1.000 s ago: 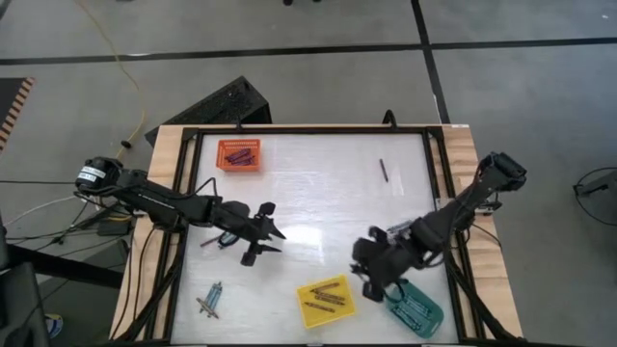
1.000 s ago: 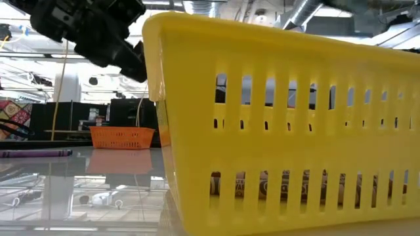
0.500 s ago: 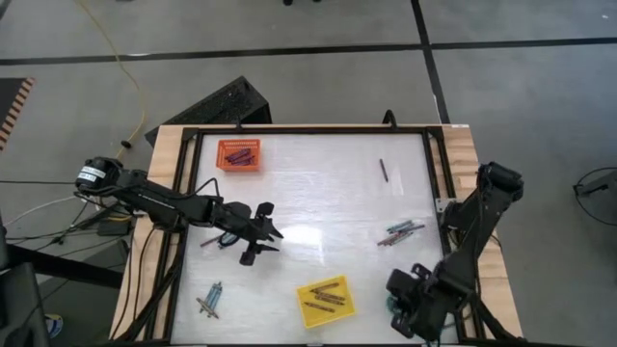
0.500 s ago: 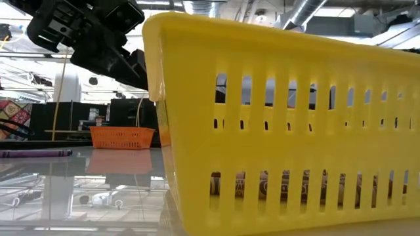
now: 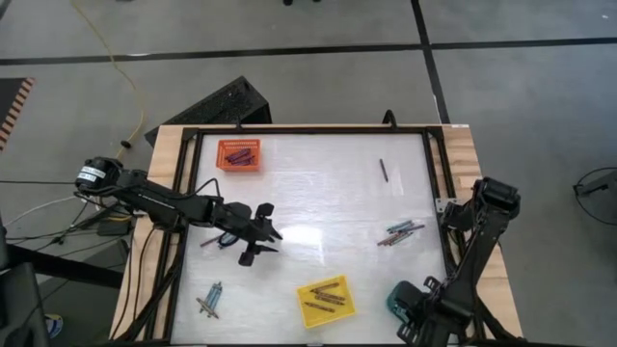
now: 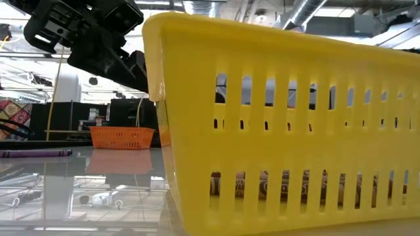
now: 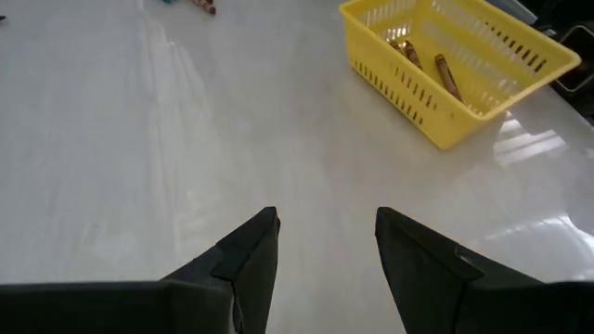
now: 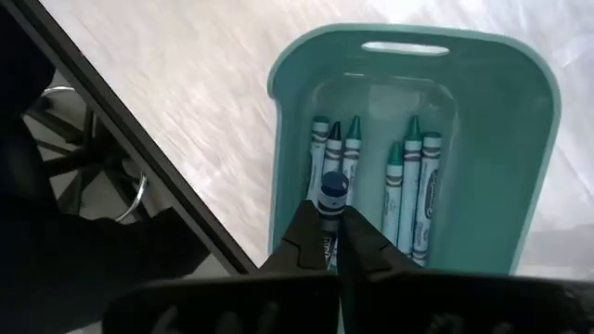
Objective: Sort crayons
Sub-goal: Put the blue crayon into the green bin, then put the purple crayon into the orange bin
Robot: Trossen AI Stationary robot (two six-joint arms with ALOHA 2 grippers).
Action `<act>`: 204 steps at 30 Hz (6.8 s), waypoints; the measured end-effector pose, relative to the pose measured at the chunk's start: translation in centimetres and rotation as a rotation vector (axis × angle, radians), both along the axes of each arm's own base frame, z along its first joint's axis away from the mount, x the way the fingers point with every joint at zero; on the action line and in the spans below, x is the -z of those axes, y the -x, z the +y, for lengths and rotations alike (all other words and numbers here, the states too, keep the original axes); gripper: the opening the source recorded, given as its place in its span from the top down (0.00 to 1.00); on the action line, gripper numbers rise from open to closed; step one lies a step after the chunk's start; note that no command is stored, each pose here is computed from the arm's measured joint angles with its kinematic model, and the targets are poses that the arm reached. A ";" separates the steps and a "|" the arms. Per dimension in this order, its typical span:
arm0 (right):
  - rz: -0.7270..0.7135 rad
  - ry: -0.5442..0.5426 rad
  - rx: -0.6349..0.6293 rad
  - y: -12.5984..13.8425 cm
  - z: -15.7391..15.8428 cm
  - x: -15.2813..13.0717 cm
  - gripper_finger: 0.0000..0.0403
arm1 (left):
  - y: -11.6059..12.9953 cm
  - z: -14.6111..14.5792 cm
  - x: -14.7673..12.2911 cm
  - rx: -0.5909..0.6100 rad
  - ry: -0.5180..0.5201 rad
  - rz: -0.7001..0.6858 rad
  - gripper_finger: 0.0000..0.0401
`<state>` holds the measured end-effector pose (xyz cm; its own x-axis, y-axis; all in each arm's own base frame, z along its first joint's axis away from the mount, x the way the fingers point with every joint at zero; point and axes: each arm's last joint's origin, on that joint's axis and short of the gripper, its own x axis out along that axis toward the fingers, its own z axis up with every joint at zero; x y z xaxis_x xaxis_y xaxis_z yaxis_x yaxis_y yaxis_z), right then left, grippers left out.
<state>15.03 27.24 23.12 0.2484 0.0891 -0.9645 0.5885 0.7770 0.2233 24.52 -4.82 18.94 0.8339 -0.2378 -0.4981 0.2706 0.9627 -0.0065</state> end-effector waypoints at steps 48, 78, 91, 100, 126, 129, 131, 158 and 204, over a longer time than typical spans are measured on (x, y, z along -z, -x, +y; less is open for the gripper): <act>0.066 0.140 0.000 0.3 -1.4 0.3 0.83 | 12.2 0.8 0.8 -0.646 0.102 0.896 0.66; 0.018 0.163 -0.008 0.1 -1.4 0.2 0.83 | 12.4 -0.5 5.4 -0.633 0.142 1.041 0.66; 0.007 0.174 -0.009 0.1 -1.5 0.3 0.83 | 12.5 -0.3 5.2 -0.642 0.101 0.992 0.98; -0.003 0.182 -0.012 0.1 -1.5 0.2 0.83 | 12.2 0.5 5.1 -0.694 0.065 0.950 0.99; -0.021 0.220 -0.002 -0.1 -1.9 0.2 0.83 | 8.5 3.0 0.8 -0.847 -0.124 0.611 1.00; -0.012 0.234 0.007 -0.3 -2.2 0.2 0.83 | 7.7 3.5 -0.2 -0.860 -0.144 0.554 1.00; -0.006 0.245 0.009 -0.3 -2.3 0.2 0.83 | 7.1 3.9 -1.0 -0.867 -0.154 0.505 1.00; -0.082 0.363 0.028 -0.4 -3.1 0.1 0.83 | 6.7 15.4 -3.3 -0.986 -0.185 0.369 1.00; -0.093 0.406 0.030 -1.3 -3.9 0.0 0.83 | 6.8 24.5 -3.4 -0.863 -0.213 0.783 0.99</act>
